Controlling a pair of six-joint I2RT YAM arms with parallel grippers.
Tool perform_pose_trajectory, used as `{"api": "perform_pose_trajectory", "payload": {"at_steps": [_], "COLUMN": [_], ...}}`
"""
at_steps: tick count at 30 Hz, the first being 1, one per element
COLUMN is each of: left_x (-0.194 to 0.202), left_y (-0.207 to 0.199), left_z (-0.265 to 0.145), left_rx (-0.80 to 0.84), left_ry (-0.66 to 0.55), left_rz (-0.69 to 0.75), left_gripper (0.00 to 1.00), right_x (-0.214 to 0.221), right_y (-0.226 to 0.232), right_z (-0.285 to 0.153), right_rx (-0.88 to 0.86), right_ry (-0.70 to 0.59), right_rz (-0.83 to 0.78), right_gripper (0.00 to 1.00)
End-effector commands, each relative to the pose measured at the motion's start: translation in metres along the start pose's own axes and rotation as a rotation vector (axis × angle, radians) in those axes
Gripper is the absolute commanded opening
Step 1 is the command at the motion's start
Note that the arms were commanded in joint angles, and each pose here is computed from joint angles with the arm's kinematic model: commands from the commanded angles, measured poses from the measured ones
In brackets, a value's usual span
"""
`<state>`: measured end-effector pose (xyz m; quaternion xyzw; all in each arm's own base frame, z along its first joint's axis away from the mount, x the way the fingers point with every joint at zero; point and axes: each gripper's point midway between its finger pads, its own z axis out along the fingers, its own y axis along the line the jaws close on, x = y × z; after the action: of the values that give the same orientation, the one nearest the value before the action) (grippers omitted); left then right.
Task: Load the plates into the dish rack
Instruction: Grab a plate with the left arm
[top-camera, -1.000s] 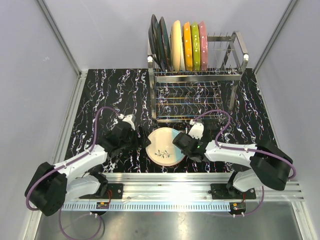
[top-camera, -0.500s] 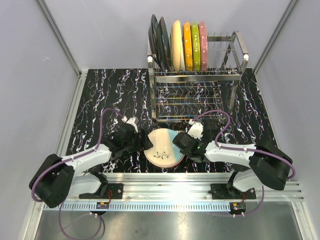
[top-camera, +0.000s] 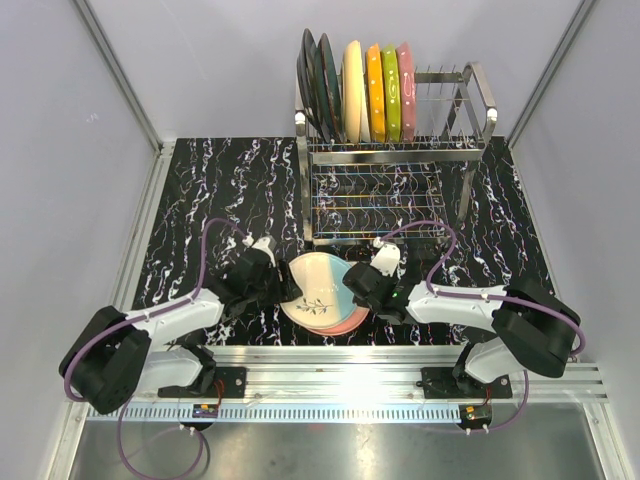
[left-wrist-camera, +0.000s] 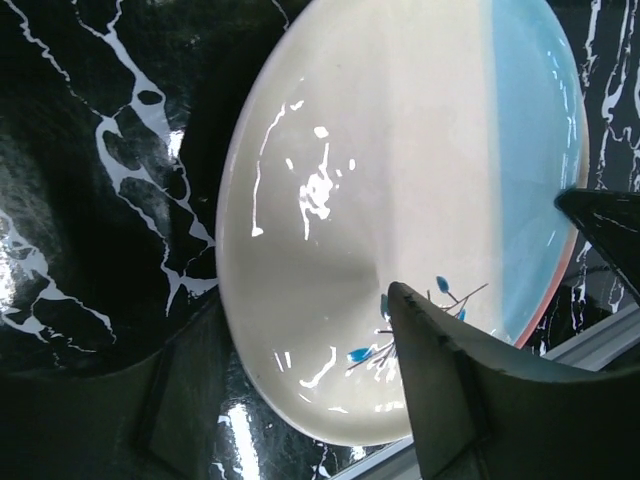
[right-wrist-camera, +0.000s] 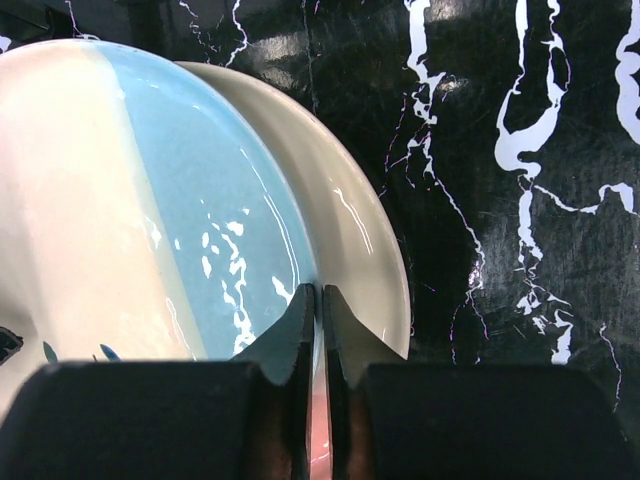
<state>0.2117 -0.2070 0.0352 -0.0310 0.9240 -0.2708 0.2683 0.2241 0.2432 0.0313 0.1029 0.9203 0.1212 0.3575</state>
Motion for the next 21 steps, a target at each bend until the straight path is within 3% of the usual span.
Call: {"api": "perform_pose_trajectory", "payload": {"at_steps": [1, 5, 12, 14, 21], "left_x": [-0.008, -0.015, -0.03, -0.036, -0.051], "left_y": [-0.016, -0.019, -0.031, -0.039, -0.057], "left_z": [-0.001, -0.007, -0.031, -0.041, -0.066], "left_rx": [0.069, 0.062, 0.101, 0.135, 0.23], "left_ry": [-0.034, -0.058, -0.109, -0.139, -0.205], "left_rz": [0.009, 0.007, -0.027, -0.033, -0.065], "left_gripper": [0.61, 0.54, 0.35, 0.29, 0.25], "right_x": [0.024, 0.023, 0.021, 0.021, 0.017], "right_y": [-0.002, -0.001, 0.003, 0.004, 0.011], "right_z": [0.003, 0.001, -0.002, -0.001, -0.005], "right_rx": [-0.01, -0.015, -0.043, -0.049, -0.083], "right_ry": [0.096, 0.096, 0.094, 0.096, 0.09], "right_rz": [-0.002, -0.003, -0.006, -0.006, -0.004], "right_gripper": [0.02, 0.05, 0.34, 0.35, 0.42]}}
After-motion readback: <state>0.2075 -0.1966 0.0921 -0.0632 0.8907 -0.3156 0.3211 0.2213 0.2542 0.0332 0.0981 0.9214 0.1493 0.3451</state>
